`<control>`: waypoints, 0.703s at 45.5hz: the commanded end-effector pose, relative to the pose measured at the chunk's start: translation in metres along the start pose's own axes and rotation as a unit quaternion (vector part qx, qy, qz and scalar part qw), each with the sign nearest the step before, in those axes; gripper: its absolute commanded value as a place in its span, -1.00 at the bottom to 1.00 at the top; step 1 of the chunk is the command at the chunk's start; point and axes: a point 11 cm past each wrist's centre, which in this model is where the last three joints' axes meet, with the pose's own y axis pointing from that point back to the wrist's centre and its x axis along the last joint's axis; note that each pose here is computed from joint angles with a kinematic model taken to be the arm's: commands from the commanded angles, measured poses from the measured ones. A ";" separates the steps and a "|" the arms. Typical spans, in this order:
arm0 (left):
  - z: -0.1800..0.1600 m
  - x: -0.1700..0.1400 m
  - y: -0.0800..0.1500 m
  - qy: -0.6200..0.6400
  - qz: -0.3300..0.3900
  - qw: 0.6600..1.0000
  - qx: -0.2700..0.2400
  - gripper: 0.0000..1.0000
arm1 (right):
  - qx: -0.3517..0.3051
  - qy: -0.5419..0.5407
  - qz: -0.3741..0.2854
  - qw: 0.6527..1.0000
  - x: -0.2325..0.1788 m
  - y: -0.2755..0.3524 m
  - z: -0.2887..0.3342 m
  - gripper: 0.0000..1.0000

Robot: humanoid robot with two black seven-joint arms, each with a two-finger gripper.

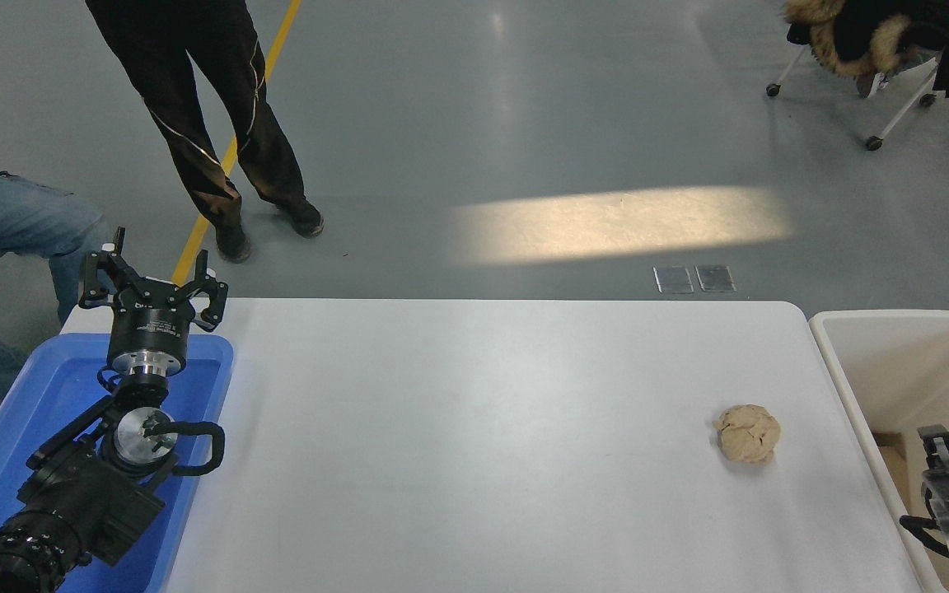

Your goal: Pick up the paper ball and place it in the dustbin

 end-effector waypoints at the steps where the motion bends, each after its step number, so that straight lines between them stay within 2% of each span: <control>1: 0.000 0.000 0.000 0.001 0.001 1.000 0.000 0.98 | -0.002 -0.006 -0.003 1.000 -0.004 0.000 0.002 1.00; 32: 0.000 0.001 0.000 -0.001 0.000 1.000 0.001 0.98 | 0.001 0.003 0.003 1.000 0.004 0.000 -0.001 1.00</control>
